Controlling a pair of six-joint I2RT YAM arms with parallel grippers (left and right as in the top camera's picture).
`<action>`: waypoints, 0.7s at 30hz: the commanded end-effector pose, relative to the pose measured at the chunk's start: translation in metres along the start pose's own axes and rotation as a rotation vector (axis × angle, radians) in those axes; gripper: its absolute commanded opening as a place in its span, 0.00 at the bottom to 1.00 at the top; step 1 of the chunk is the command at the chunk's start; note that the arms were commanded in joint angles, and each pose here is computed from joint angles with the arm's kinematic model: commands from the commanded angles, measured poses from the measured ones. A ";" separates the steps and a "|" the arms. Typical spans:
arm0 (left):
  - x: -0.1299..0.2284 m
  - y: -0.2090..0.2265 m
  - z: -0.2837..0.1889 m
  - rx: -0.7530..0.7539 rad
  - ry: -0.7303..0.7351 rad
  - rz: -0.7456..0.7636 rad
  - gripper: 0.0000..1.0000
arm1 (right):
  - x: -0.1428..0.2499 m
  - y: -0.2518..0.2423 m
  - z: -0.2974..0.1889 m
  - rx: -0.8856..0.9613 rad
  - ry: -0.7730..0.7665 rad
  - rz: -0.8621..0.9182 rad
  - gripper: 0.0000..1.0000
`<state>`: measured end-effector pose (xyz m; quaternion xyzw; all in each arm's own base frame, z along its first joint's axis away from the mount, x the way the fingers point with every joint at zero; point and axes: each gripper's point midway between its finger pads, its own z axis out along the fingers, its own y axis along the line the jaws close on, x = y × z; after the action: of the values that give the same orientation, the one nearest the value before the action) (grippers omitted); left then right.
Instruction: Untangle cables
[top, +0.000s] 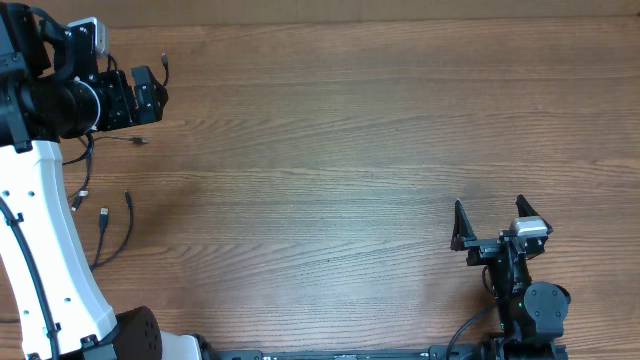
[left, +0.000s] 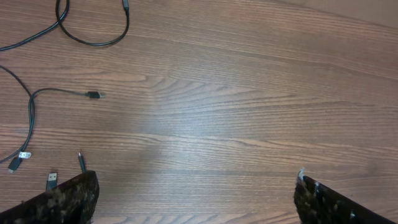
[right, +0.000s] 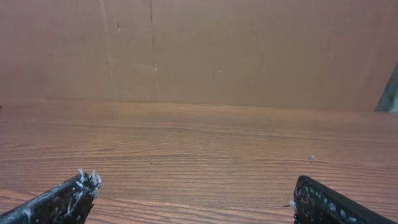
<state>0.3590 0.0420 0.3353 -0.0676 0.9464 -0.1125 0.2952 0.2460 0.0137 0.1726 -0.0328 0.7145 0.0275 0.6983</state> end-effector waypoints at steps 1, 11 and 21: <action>-0.001 0.001 0.003 0.000 0.003 -0.010 1.00 | 0.002 0.000 0.000 0.005 -0.004 -0.005 1.00; 0.020 0.000 0.011 0.012 0.087 -0.038 1.00 | 0.002 0.000 0.000 0.005 -0.004 -0.005 1.00; 0.075 -0.013 0.029 0.021 -0.005 0.068 1.00 | 0.002 0.000 0.000 0.005 -0.004 -0.005 1.00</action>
<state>0.3432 0.0210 0.2743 -0.0502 0.9533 -0.1226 0.2714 0.2460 0.0137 0.1727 -0.0329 0.7144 0.0274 0.6984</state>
